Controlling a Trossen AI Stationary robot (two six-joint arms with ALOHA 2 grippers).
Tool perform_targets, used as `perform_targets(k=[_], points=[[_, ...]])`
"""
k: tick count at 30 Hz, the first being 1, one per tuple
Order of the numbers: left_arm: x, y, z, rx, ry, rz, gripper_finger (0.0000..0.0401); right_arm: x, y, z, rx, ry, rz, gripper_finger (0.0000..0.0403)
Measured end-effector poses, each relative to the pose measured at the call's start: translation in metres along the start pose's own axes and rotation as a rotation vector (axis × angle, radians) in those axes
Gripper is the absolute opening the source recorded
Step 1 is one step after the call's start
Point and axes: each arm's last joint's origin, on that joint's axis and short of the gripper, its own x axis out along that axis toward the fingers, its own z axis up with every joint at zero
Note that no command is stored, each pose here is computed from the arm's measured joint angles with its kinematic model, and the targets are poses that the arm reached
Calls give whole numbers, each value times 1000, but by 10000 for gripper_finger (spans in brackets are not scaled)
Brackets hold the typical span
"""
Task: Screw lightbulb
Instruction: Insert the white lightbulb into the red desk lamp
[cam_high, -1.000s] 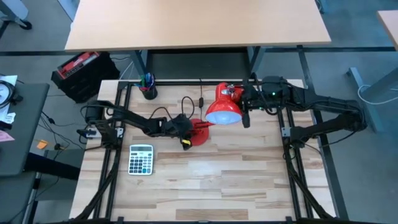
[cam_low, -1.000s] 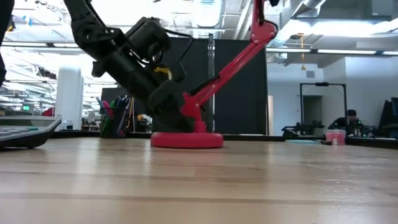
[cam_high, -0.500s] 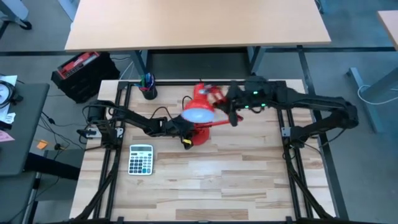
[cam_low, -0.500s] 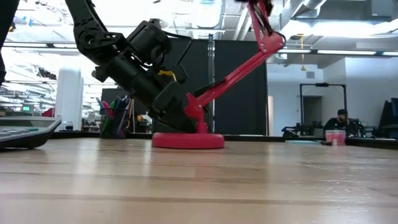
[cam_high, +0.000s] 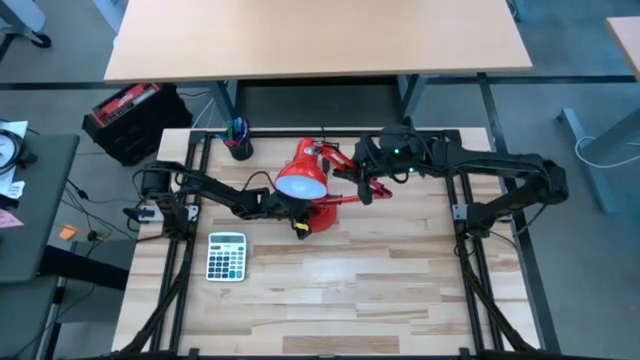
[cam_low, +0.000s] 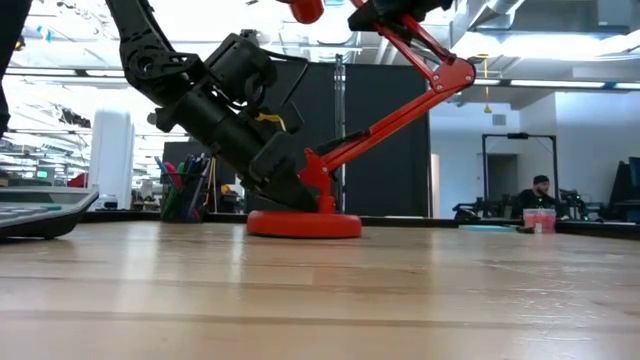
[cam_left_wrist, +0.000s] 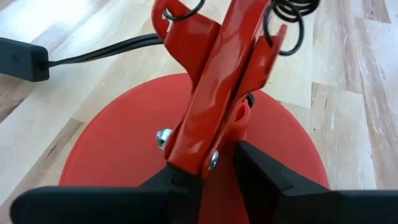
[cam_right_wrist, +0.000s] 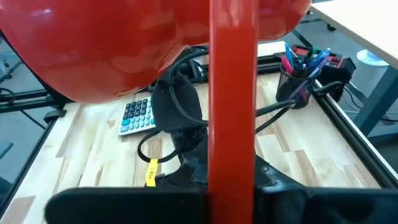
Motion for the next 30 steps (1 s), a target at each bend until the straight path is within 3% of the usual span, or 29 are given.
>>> perform_targets(k=[5, 12, 17, 30], points=[[-1, 0, 2, -12, -17, -3, 81, -17, 5, 3, 2, -33, 12, 47], [-12, -1, 11, -18, -30, -14, 82, -44, 9, 9, 14, -91, 31, 179], [-24, -1, 17, -12, -15, -12, 96, -49, 10, 11, -3, -114, 24, 241], [-53, 2, 30, -12, 0, 3, 130, -58, 15, 29, -117, -234, 22, 255]])
